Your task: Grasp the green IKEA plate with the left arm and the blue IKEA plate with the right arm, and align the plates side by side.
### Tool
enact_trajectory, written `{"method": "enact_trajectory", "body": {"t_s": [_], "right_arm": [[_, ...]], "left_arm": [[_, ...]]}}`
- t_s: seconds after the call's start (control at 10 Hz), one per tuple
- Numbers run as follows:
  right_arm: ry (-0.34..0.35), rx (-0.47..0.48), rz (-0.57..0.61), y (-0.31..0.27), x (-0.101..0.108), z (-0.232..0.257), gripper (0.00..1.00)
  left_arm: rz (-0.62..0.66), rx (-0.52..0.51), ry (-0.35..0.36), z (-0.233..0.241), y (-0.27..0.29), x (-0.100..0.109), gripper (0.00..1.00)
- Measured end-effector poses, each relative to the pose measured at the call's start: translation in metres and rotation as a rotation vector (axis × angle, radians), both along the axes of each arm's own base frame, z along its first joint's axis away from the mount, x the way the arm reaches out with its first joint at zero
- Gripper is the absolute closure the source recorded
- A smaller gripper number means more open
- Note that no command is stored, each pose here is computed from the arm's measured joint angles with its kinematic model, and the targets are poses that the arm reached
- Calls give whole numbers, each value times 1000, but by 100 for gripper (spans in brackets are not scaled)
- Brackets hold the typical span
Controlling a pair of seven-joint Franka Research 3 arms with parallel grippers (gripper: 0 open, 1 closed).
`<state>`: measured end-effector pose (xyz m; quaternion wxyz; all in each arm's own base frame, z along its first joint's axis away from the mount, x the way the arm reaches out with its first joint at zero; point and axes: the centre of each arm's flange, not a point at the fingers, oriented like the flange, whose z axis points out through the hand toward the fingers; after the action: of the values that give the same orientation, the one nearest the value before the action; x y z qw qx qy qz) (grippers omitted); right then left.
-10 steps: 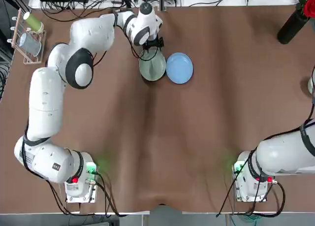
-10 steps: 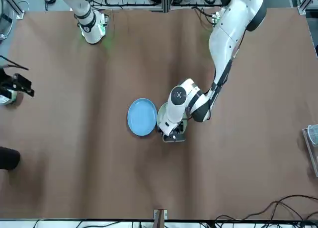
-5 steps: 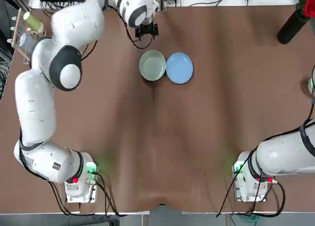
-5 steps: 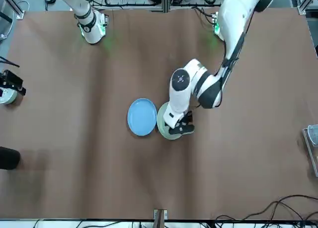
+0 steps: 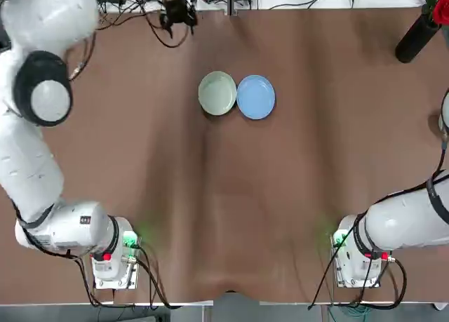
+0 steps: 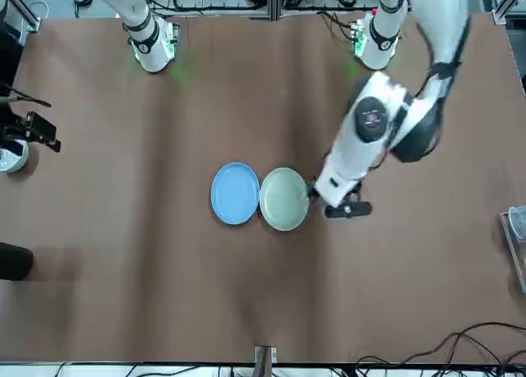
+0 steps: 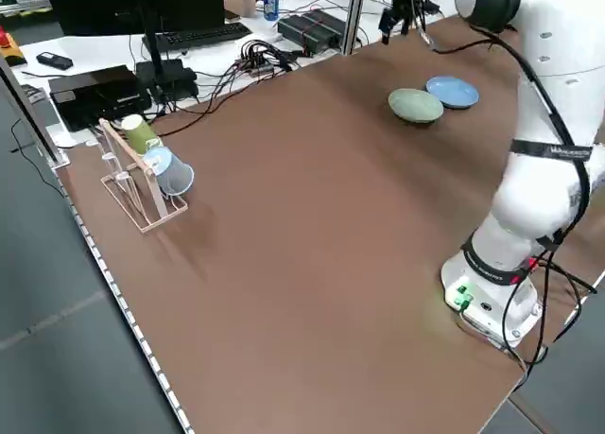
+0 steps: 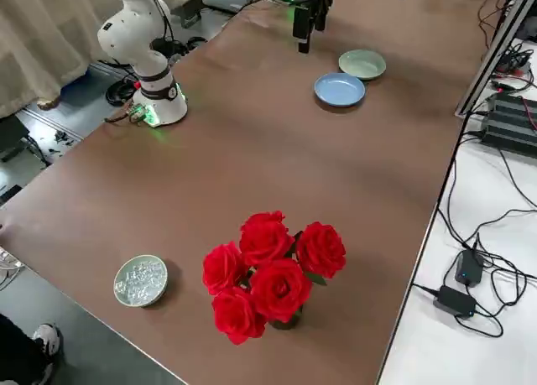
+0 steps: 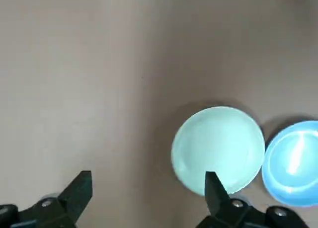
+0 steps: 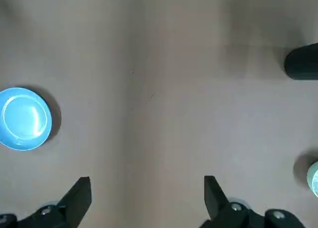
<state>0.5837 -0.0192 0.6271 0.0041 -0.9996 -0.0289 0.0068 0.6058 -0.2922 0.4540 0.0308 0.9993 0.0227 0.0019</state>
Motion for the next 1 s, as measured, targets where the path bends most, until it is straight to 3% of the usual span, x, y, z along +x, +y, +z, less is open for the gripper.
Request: {"method": "enact_trajectory", "body": {"t_s": [0.3, 0.6, 1.0], "right_arm": [[3, 0, 1, 1, 0, 0, 0], [-8, 5, 4, 2, -2, 6, 0], [-2, 6, 3, 2, -4, 8, 0]], "left_arm": [[12, -18, 33, 59, 85, 1, 0], [22, 26, 24, 108, 157, -10, 0], [39, 67, -6, 130, 233, -15, 0]]}}
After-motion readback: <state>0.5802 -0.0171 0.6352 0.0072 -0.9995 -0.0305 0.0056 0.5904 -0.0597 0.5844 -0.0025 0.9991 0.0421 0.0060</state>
